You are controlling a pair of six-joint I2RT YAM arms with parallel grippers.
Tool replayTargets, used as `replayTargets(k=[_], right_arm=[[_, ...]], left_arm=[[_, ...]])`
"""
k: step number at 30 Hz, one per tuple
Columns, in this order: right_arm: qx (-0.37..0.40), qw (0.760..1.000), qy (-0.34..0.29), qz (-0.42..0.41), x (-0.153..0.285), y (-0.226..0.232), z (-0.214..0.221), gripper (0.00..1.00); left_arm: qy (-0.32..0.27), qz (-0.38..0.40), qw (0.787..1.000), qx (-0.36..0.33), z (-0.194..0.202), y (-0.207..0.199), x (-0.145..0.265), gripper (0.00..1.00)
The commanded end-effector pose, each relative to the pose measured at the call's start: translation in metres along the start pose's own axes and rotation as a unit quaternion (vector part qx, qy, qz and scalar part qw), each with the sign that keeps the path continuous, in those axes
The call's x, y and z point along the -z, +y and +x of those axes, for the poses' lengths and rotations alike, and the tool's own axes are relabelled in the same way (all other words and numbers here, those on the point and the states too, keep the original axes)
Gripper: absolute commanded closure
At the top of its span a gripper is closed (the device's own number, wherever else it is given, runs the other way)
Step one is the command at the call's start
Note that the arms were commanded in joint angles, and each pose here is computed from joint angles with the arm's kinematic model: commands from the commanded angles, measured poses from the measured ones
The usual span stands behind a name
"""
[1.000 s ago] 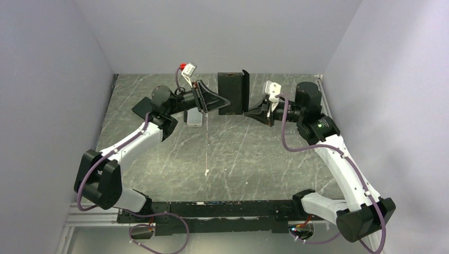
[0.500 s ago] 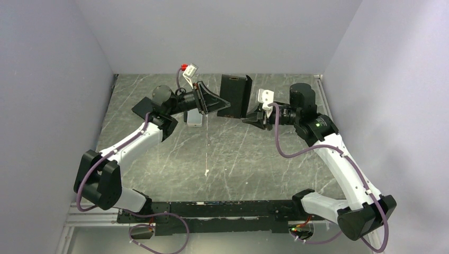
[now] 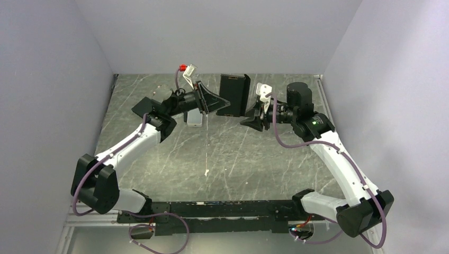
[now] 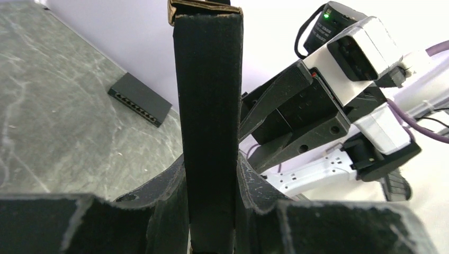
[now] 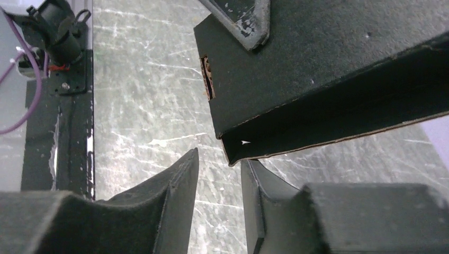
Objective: Fold the paper box
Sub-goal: Close the paper box at the center of the board.
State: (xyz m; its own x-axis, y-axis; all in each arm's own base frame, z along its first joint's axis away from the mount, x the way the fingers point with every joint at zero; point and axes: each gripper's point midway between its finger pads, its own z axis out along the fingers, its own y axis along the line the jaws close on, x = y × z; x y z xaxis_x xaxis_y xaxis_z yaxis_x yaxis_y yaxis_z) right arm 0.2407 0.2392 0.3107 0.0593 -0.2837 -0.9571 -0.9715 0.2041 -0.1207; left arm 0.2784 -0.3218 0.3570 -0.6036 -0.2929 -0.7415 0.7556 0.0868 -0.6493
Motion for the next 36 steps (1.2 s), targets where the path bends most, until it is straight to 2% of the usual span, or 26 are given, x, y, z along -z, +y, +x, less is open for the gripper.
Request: replayTargets(k=[1, 11, 18, 23, 29, 36], right_arm=[[-0.003, 0.997, -0.07, -0.039, -0.01, 0.016, -0.04, 0.61], [-0.081, 0.993, -0.087, -0.023, -0.021, 0.005, -0.038, 0.56], [-0.178, 0.975, -0.118, -0.059, -0.019, 0.008, -0.048, 0.56], [-0.161, 0.974, -0.125, -0.102, -0.007, 0.017, -0.049, 0.46], [-0.15, 0.977, -0.123, -0.085, -0.003, 0.009, -0.047, 0.44], [-0.226, 0.962, -0.139, -0.057, 0.01, -0.009, -0.05, 0.43]], left_arm=[[-0.029, -0.035, 0.997, -0.063, -0.013, -0.006, -0.009, 1.0], [-0.053, -0.081, 0.993, -0.072, -0.011, 0.004, -0.013, 1.0], [-0.058, -0.096, 0.992, -0.055, -0.007, 0.012, -0.014, 1.0], [-0.052, -0.102, 0.993, -0.029, -0.006, 0.014, -0.014, 1.0], [-0.043, -0.082, 0.996, -0.002, -0.009, 0.011, -0.015, 1.0], [-0.036, -0.082, 0.996, 0.019, -0.009, 0.011, -0.014, 1.0]])
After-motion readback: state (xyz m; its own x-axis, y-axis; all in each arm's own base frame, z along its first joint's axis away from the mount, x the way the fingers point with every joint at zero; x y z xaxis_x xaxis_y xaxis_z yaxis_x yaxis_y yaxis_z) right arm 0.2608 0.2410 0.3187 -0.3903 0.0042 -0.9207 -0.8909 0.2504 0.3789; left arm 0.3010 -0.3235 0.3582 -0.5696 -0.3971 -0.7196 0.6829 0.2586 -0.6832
